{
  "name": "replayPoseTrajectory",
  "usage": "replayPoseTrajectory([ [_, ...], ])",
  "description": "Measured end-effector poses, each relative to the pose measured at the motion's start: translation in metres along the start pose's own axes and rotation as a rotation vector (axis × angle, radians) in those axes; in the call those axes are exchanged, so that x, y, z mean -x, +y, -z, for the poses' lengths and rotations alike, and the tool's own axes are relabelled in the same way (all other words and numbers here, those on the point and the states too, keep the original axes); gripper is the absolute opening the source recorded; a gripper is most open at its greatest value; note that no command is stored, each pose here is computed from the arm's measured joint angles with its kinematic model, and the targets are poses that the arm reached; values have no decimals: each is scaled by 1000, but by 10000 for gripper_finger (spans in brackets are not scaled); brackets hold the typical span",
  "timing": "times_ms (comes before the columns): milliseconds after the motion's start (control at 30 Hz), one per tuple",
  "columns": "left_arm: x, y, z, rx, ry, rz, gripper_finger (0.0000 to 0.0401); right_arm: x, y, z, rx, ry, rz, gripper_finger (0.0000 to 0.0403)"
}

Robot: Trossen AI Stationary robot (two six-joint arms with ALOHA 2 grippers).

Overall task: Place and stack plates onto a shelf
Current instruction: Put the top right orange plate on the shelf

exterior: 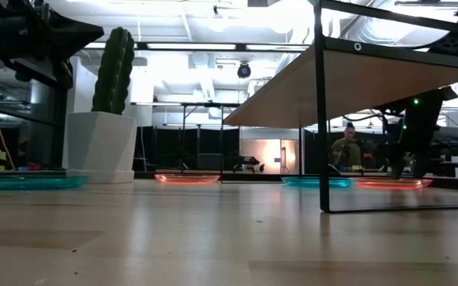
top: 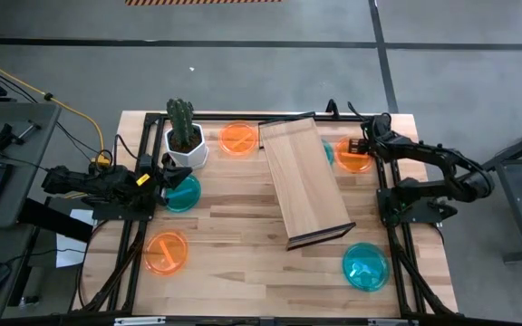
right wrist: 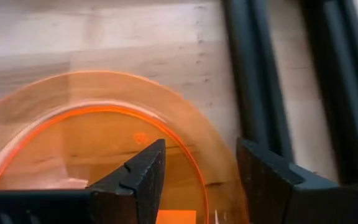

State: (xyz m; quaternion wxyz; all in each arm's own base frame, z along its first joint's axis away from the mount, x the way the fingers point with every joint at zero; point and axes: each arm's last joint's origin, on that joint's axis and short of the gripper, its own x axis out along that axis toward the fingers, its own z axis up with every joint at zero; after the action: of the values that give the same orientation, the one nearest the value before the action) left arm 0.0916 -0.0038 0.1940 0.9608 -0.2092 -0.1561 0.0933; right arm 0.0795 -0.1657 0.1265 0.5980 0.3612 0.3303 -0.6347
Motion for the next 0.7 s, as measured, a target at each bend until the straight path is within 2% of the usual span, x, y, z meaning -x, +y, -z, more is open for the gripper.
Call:
replayPoseTrajectory([
  [233, 0, 0, 0, -2, 4, -1, 0, 2, 5, -2, -22, 37, -106, 177],
  [500, 0, 0, 1, -4, 7, -2, 0, 0, 5, 3, -13, 103, -127, 172],
  [600, 0, 0, 1, -3, 7, -2, 0, -3, 4, 5, -9, 118, -112, 152],
  [700, 0, 0, 1, -3, 7, -1, 0, -7, 4, 6, -4, 136, -94, 113],
])
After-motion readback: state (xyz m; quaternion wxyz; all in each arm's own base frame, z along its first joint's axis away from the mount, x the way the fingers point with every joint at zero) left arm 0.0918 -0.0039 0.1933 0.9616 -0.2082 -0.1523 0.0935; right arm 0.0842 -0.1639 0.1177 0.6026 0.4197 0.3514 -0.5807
